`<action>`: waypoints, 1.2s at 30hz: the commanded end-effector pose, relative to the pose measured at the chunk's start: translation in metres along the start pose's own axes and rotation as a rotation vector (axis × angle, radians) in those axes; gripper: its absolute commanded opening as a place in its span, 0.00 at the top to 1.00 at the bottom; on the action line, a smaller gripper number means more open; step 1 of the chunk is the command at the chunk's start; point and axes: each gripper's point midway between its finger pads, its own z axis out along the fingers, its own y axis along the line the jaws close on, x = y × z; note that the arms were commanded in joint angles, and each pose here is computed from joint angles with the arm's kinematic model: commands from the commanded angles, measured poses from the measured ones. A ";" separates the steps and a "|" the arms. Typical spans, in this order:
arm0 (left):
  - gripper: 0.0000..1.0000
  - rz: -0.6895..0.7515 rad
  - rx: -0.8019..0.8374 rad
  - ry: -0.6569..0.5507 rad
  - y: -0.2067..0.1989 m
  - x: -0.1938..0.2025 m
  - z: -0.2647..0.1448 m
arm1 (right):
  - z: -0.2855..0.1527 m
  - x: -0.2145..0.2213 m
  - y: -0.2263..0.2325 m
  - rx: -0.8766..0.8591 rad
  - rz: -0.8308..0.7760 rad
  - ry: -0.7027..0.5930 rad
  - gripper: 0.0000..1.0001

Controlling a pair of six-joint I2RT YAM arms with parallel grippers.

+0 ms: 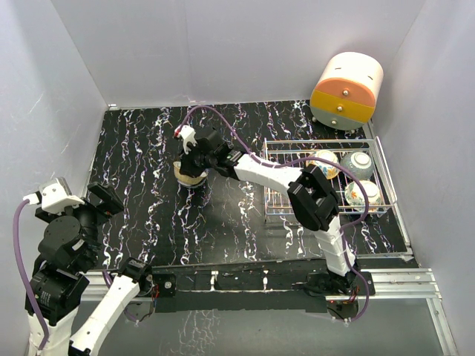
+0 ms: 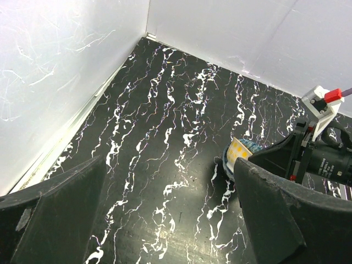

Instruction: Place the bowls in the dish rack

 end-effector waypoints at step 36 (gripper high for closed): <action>0.03 0.006 0.007 -0.013 -0.004 -0.010 0.001 | -0.217 -0.168 0.015 -0.301 0.266 -0.736 0.92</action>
